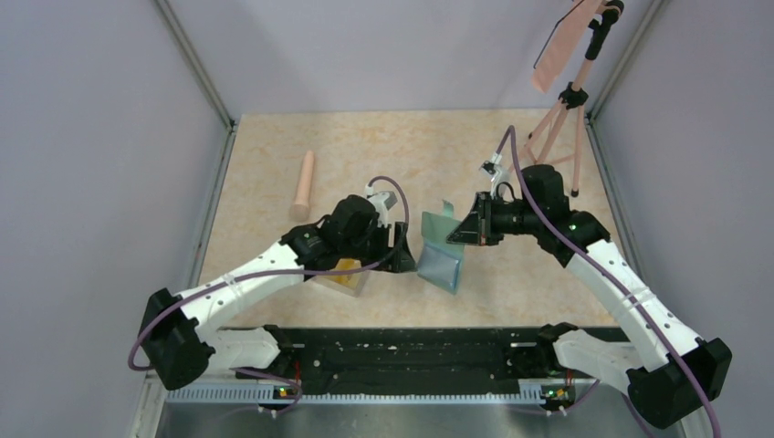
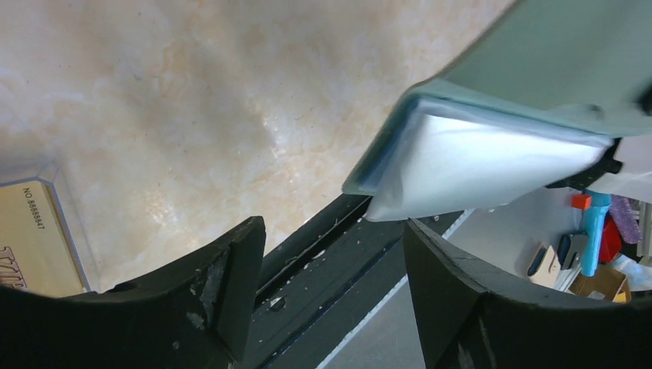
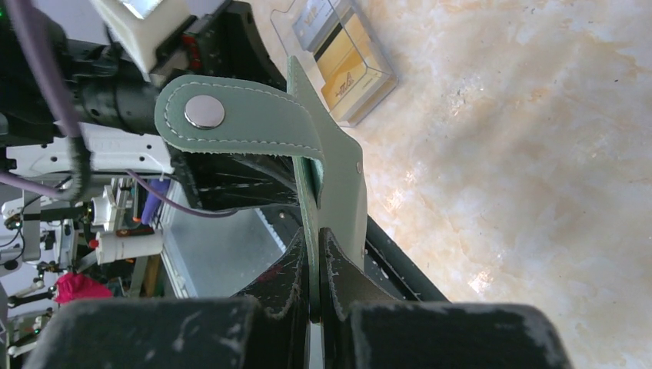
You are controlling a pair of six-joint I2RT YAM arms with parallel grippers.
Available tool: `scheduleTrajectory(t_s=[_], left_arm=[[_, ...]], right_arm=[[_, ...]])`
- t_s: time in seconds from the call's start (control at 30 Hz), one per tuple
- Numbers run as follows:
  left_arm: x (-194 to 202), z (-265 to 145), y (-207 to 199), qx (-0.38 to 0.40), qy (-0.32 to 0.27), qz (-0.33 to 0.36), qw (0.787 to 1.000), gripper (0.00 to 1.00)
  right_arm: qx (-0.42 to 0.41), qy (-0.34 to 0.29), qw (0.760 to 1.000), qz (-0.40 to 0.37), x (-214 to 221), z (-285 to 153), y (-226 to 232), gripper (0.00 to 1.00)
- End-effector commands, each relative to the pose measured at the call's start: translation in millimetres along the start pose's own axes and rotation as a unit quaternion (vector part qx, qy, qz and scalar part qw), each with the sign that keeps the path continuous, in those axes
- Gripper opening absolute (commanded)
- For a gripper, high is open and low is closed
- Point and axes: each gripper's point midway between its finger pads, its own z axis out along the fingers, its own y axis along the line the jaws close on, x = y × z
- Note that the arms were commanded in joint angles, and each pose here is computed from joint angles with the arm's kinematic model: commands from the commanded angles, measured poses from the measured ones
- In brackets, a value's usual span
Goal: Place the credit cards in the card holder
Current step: Open the card holder.
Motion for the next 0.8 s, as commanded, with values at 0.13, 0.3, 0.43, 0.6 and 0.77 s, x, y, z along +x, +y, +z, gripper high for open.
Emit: scheduleTrajectory(t_s=[0.13,0.3,0.43,0.6,0.77], left_arm=[[-37,-28,-23,0.043,-0.110,0.005,0.993,0.72],[-38,-32,5,-0.026,-0.129,-0.017,0.991,0.71],[-28,-22,18,-0.062,-0.092,-0.022,0.994,0.71],[-16,-5,13,-0.054,-0.029,-0.024,0.998,0.67],[-13,6,-2,-0.014,-0.005,-0.025,1.000,0.66]], right_arm=[[-0.026,-0.022,0.999,-0.018,-12,-7,16,0.00],[-0.034,-0.022,0.999,-0.018,-12,-7,19,0.00],[-0.040,-0.022,0.999,-0.019,-13,-8,21,0.00],[-0.038,-0.021,0.999,-0.016,-12,-7,20,0.00],[-0.039,-0.020,0.999,-0.014,-11,-7,20,0.00]])
